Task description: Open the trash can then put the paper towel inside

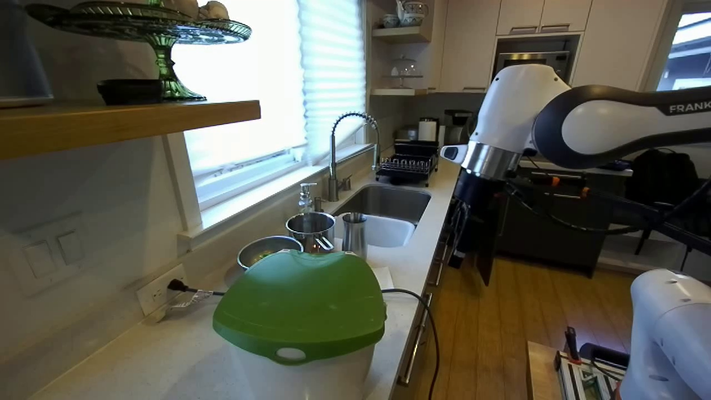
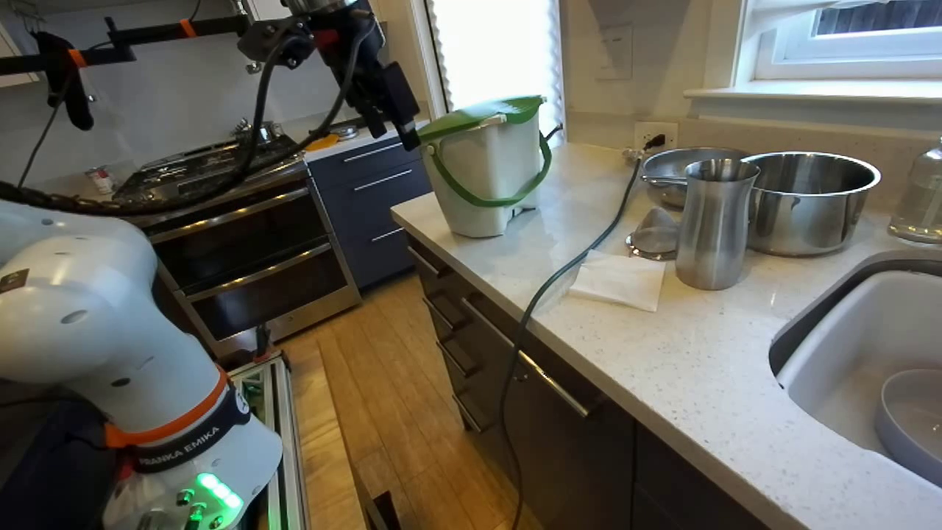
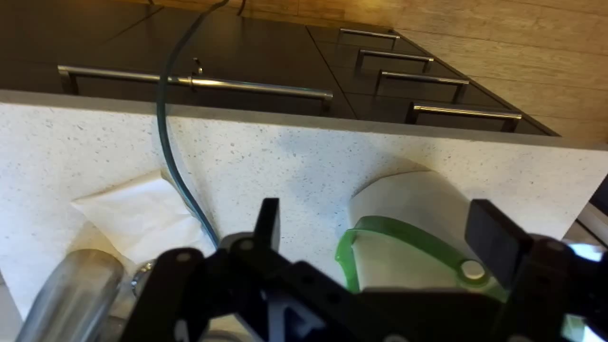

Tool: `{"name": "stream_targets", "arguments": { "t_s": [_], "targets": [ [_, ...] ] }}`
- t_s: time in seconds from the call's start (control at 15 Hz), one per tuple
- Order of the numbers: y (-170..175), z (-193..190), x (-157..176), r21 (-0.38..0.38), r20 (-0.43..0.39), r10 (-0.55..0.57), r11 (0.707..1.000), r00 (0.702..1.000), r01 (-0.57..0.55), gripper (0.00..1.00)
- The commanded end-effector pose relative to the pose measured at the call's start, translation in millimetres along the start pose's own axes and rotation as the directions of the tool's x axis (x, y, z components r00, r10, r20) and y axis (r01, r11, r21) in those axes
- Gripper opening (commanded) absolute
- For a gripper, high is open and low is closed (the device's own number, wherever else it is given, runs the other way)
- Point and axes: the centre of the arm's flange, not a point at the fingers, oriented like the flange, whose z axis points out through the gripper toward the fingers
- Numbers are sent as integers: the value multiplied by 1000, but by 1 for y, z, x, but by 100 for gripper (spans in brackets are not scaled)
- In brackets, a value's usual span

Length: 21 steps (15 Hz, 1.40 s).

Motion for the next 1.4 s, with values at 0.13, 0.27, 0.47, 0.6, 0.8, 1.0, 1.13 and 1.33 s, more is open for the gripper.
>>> {"name": "stream_targets", "arguments": {
  "t_s": [0.13, 0.27, 0.47, 0.6, 0.8, 1.0, 1.13, 1.33],
  "targets": [
    [-130, 9, 21, -121, -15, -185, 976, 983, 181, 100],
    [-176, 17, 23, -177, -25, -273, 948, 962, 264, 100],
    [-225, 31, 28, -285, -10, -420, 871, 907, 400, 100],
    [-246, 42, 33, -343, 12, -489, 818, 872, 463, 100],
    [-258, 57, 46, -392, 42, -560, 752, 828, 529, 100],
    [-253, 52, 34, -376, 37, -556, 762, 830, 527, 100],
    [-254, 56, 38, -373, 44, -559, 759, 828, 533, 100],
    [-255, 56, 39, -377, 54, -572, 747, 818, 547, 100]
  ]
}}
